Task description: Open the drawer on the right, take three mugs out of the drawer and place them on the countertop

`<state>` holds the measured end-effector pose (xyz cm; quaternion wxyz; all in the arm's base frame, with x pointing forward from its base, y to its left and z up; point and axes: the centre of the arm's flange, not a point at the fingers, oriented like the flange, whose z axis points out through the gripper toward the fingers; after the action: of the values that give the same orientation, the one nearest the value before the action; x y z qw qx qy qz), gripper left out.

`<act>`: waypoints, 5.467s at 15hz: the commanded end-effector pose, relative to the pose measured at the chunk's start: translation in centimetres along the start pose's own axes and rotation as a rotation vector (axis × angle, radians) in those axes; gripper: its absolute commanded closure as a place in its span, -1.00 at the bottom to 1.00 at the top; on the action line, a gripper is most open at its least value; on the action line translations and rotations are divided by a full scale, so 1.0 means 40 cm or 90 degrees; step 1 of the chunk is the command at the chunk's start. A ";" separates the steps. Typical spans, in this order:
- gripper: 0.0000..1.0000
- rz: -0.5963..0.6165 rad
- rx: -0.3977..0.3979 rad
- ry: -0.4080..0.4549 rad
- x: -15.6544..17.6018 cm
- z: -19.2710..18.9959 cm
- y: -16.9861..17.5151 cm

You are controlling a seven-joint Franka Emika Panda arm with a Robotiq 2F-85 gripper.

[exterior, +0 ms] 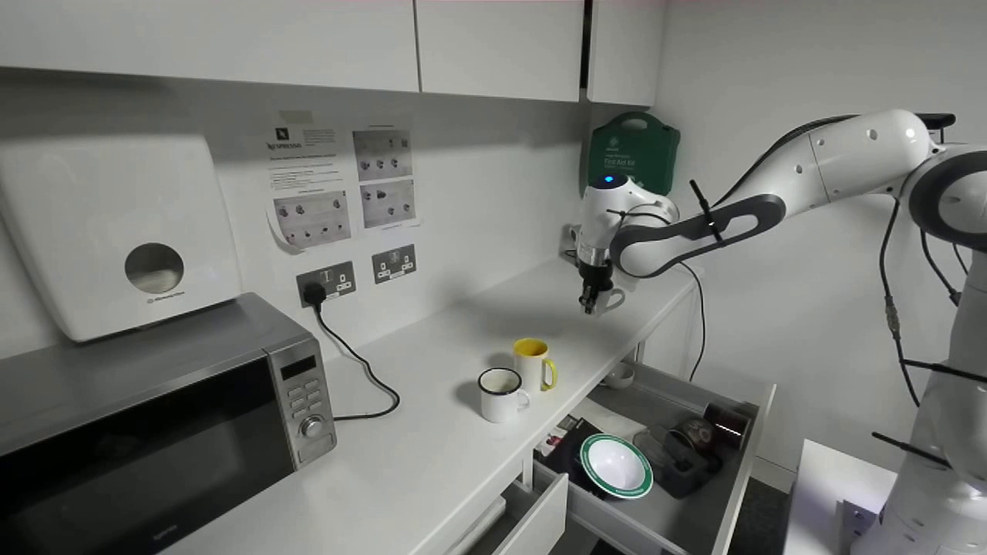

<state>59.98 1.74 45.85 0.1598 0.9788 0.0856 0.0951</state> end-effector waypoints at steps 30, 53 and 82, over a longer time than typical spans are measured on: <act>0.96 -0.027 0.086 -0.081 0.166 0.174 0.049; 0.96 -0.013 0.130 -0.121 0.189 0.303 0.042; -1.00 0.035 0.114 -0.085 0.168 0.202 0.172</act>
<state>70.06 -3.76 38.58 0.0811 0.9946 0.0629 0.0151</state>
